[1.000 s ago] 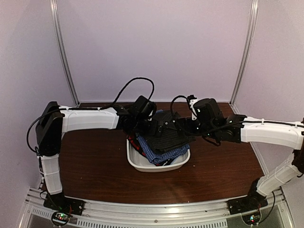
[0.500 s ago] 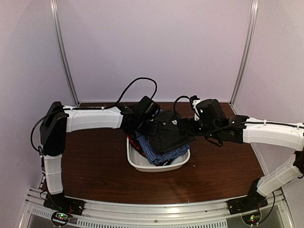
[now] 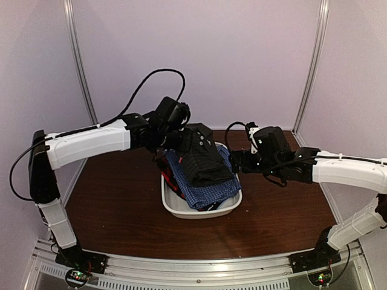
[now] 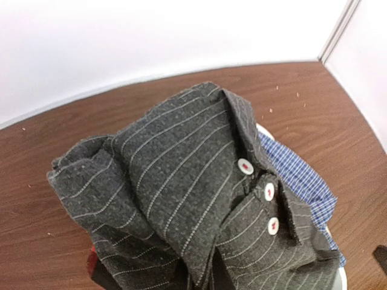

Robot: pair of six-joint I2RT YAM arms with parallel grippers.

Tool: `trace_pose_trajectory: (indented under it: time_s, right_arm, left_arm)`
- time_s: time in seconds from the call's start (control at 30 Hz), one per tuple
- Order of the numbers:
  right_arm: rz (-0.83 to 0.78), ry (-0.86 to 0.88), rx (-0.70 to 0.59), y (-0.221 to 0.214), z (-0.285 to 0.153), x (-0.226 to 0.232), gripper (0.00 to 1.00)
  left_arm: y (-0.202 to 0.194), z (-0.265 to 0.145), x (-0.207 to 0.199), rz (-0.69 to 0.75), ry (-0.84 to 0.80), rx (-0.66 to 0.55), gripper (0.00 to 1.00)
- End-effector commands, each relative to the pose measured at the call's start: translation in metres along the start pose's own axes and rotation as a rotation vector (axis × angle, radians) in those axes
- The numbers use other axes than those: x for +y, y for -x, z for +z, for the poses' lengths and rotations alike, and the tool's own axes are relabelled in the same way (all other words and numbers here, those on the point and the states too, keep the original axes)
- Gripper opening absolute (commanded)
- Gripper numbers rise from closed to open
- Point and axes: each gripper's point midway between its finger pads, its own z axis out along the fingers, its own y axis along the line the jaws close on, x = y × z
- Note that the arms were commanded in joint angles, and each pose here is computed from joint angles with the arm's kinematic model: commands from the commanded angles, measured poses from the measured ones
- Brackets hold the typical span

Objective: Fold and stack the long sleeve shirts
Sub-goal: Pick up the square-folded shirt from the bin, then move the bin to the corner of the board.

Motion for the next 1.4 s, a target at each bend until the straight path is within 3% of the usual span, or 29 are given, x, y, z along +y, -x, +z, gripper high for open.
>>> trace_pose_trajectory:
  time_s: [0.0,0.23,0.53,0.73,1.0,1.13,1.37]
  right_arm:
    - [0.032,0.021,-0.013,0.002,-0.005,-0.003,1.00]
    - [0.034,0.098,0.015,-0.001,0.004,0.016,0.96]
    - [0.054,0.214,0.076,-0.009,0.035,0.052,0.61]
    - [0.055,0.212,0.097,-0.009,0.068,0.067,0.49]
    - [0.091,0.180,0.119,-0.006,0.113,0.069,0.47]
    - [0.137,0.142,0.182,-0.030,0.129,0.053,0.47]
    - [0.249,0.042,0.251,-0.085,0.104,-0.004,0.48]
  left_arm:
    - [0.063,-0.052,0.028,-0.077,0.052,-0.187,0.00]
    - [0.090,-0.100,0.073,-0.150,0.137,-0.296,0.00]
    - [0.093,-0.151,0.126,-0.216,0.236,-0.367,0.00]
    - [0.083,-0.168,0.144,-0.245,0.267,-0.376,0.00]
    - [0.065,-0.168,0.157,-0.256,0.290,-0.346,0.00]
    - [0.059,-0.165,0.159,-0.259,0.290,-0.332,0.00]
    - [0.052,-0.158,0.161,-0.260,0.294,-0.314,0.00]
